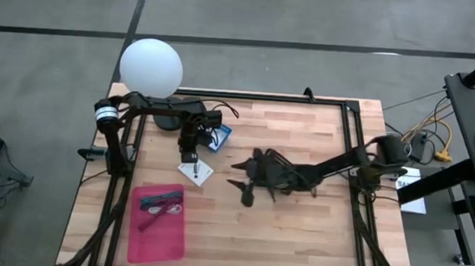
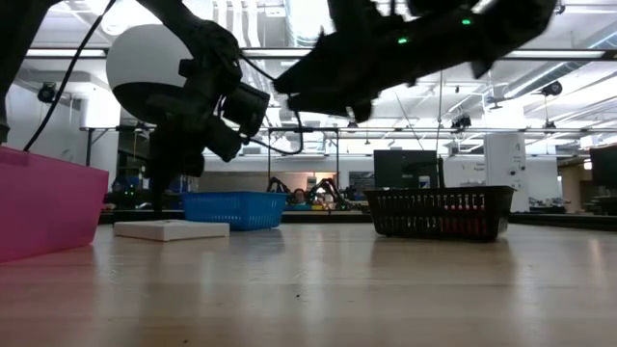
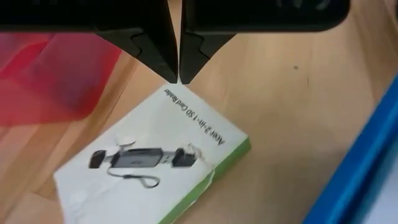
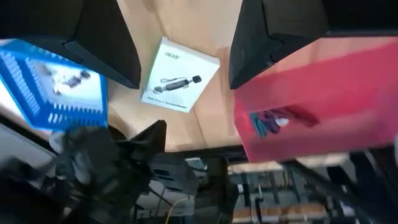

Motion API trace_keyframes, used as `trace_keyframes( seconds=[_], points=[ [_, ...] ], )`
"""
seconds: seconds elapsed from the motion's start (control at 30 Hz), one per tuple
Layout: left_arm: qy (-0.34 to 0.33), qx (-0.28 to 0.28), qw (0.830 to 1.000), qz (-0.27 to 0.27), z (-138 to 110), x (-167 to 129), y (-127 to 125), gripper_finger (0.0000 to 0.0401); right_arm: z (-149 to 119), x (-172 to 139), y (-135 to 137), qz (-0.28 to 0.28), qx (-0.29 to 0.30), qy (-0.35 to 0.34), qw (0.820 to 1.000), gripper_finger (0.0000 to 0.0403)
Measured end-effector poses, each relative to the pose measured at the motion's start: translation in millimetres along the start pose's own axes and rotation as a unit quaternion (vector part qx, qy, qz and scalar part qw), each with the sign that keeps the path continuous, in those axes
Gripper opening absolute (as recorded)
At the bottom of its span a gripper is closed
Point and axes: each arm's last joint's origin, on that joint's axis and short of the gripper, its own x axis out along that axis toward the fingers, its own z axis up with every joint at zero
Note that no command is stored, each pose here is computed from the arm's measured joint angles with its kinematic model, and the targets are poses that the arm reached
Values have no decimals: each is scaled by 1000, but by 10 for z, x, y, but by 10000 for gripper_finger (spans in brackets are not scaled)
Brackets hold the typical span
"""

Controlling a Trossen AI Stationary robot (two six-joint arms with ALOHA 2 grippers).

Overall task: Pick and place items into bin
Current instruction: Put the white card reader box into the blue bin

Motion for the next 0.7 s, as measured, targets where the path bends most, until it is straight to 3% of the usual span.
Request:
trace_keyframes(
  seconds=[0.13, 0.33, 0.43, 0.7],
  points=[
    [5, -17, 1000, -17, -64, 51, 25, 0, 38, 227, 64, -5, -62, 18, 998, 228],
    [-19, -50, 994, -91, -180, 221, 184, 0, 185, 408, 56, -11, -119, 85, 989, 228],
    [-17, -74, 992, -97, -260, 277, 258, 0, 221, 456, 16, 14, -167, 133, 977, 228],
    [-40, -90, 990, -97, -331, 269, 341, 0, 58, 761, -18, 53, -267, 155, 950, 228]
  ],
)
